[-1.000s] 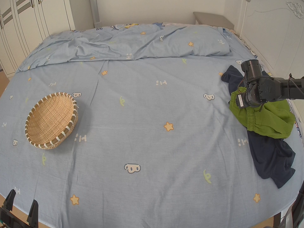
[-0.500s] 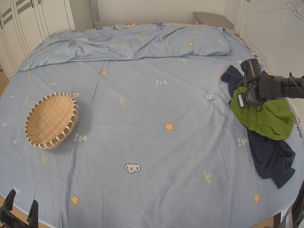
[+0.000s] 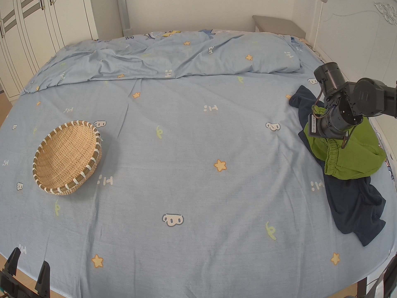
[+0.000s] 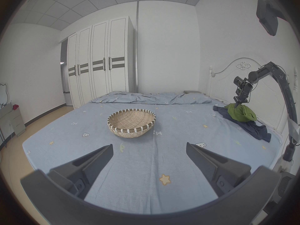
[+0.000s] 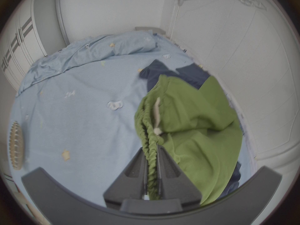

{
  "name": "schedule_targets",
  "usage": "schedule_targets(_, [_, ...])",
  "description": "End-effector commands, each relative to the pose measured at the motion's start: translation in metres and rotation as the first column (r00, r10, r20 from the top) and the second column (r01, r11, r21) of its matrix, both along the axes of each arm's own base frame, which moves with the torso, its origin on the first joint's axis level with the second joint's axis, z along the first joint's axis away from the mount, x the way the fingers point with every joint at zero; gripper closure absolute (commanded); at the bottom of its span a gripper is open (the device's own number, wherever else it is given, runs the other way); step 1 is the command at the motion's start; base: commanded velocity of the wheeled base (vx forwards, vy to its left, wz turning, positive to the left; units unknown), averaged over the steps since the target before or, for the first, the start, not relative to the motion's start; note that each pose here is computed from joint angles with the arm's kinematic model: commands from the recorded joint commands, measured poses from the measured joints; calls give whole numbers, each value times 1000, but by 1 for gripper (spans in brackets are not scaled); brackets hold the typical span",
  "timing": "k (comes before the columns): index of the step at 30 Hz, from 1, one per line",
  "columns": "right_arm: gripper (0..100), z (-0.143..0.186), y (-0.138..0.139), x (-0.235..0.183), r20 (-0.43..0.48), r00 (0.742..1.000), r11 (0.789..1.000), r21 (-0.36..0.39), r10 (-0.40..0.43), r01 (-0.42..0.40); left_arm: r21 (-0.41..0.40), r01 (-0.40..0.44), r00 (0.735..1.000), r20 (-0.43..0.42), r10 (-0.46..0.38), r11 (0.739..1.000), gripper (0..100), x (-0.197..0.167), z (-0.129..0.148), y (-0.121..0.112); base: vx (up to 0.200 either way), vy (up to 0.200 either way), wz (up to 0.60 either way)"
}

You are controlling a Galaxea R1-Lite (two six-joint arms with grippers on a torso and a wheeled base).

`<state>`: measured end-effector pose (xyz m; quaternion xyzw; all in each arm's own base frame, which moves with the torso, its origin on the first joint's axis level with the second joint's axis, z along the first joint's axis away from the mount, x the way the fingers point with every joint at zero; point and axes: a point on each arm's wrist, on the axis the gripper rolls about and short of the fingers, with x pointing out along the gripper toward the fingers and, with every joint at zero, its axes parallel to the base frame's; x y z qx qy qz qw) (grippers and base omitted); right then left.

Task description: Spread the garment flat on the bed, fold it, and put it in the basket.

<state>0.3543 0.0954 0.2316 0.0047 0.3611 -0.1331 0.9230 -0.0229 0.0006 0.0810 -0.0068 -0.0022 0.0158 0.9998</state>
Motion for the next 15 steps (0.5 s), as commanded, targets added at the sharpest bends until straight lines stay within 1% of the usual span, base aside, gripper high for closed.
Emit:
schedule_targets(1, [100, 32, 18, -42, -7, 993, 982, 150, 115, -113, 0, -1, 1000, -1, 1, 1000, 0, 0, -5, 0, 0, 0, 0])
schedule_targets(2, [100, 35, 18, -49, -33, 988, 971, 195, 149, -140, 0, -1, 1000, -1, 1, 1000, 0, 0, -5, 0, 0, 0, 0])
schedule_targets(3, [100, 37, 18, -51, -40, 985, 965, 213, 166, -154, 0, -1, 1000, -1, 1, 1000, 0, 0, -5, 0, 0, 0, 0])
schedule_targets(4, [100, 40, 19, -55, -37, 981, 955, 241, 190, -175, 0, -1, 1000, -1, 1, 1000, 0, 0, -5, 0, 0, 0, 0])
schedule_targets(6, [100, 44, 23, -60, -31, 974, 941, 265, 227, -211, 0, -1, 1000, -1, 1, 1000, 0, 0, -5, 0, 0, 0, 0])
schedule_targets(7, [100, 45, 27, -63, -27, 969, 934, 274, 247, -230, 0, -1, 1000, -1, 1, 1000, 0, 0, -5, 0, 0, 0, 0])
schedule_targets(11, [100, 44, 35, -67, -26, 962, 926, 277, 272, -255, 0, -1, 1000, -1, 1, 1000, 0, 0, -5, 0, 0, 0, 0])
schedule_targets(13, [100, 46, 46, -71, -16, 952, 916, 277, 304, -288, 0, -1, 1000, -1, 1, 1000, 0, 0, -5, 0, 0, 0, 0])
schedule_targets(15, [100, 47, 50, -73, -10, 949, 913, 276, 316, -301, 0, -1, 1000, -1, 1, 1000, 0, 0, -5, 0, 0, 0, 0])
